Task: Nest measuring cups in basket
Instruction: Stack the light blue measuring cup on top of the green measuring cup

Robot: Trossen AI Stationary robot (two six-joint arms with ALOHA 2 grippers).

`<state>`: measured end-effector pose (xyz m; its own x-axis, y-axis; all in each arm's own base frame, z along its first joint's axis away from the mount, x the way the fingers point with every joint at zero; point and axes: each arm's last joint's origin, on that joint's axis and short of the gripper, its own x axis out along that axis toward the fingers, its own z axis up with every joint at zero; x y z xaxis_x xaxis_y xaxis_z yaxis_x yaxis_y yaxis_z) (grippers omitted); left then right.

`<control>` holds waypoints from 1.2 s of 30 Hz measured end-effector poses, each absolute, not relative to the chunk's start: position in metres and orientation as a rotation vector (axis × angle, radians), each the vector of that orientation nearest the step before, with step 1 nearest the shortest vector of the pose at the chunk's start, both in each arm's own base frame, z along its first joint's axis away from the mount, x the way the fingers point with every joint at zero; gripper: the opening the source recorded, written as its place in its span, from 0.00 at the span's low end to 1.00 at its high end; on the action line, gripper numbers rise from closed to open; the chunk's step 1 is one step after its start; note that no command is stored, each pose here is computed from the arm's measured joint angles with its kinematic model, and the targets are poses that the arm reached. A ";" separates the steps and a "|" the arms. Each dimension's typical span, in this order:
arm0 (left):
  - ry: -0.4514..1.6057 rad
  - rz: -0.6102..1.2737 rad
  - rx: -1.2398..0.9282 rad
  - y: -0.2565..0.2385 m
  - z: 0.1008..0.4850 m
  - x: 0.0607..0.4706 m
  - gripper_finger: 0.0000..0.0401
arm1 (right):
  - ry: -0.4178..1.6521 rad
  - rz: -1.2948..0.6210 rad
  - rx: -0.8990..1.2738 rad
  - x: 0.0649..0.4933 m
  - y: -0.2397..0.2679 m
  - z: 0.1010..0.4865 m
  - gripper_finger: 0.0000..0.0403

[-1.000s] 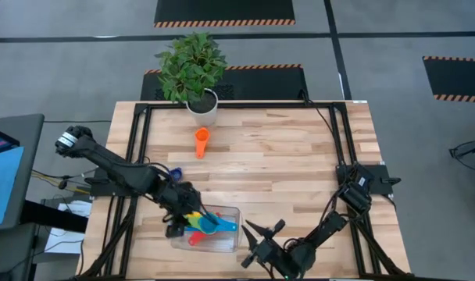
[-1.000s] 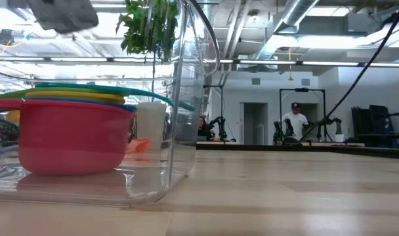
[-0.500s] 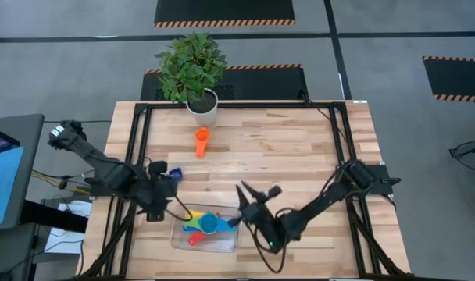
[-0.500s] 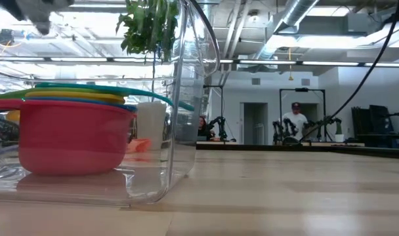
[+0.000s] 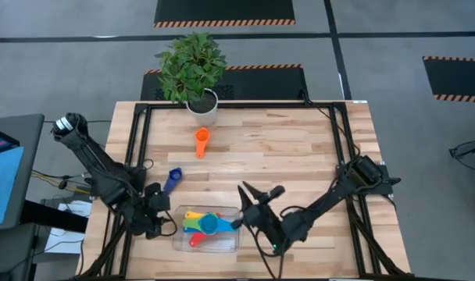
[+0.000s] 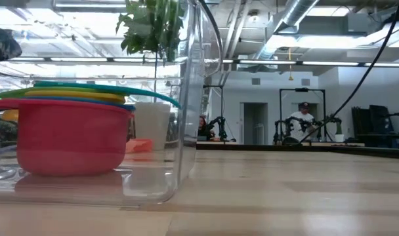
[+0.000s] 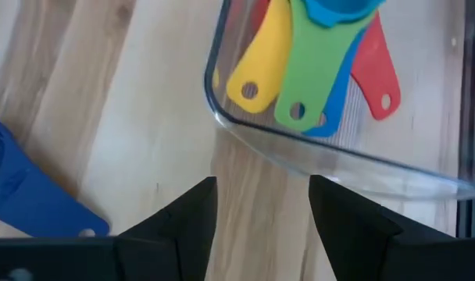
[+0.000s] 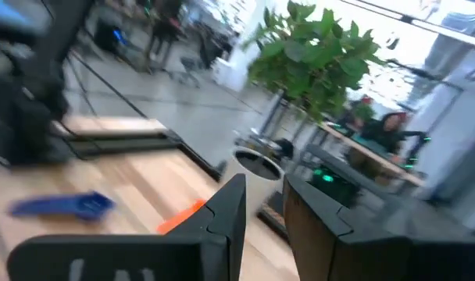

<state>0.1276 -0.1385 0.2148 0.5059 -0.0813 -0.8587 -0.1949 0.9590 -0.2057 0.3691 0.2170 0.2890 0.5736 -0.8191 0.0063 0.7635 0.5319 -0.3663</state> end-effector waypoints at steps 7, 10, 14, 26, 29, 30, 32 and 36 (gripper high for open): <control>1.079 0.028 -0.264 -0.140 0.215 0.123 0.48 | 0.044 -0.589 -0.289 0.412 0.182 0.272 0.26; 1.086 0.024 -0.269 -0.140 0.215 0.123 0.48 | 0.203 -0.466 -0.184 0.433 0.145 0.288 0.24; 1.084 0.033 -0.258 -0.140 0.214 0.121 0.48 | 0.454 -0.315 -0.002 0.445 0.111 0.330 0.19; 1.025 0.070 -0.379 -0.156 0.182 0.090 0.48 | 0.811 -0.138 -0.001 0.438 0.184 0.296 0.03; 0.979 0.059 -0.360 -0.162 0.180 0.087 0.48 | 0.854 -0.182 0.072 0.440 0.190 0.288 0.02; 0.963 0.060 -0.353 -0.163 0.179 0.087 0.48 | 0.869 -0.197 0.082 0.440 0.192 0.287 0.02; 0.952 0.064 -0.341 -0.165 0.177 0.086 0.48 | 0.851 -0.201 0.127 0.445 0.197 0.290 0.03; 0.959 0.074 -0.322 -0.169 0.172 0.088 0.48 | 0.888 -0.231 0.171 0.450 0.204 0.283 0.02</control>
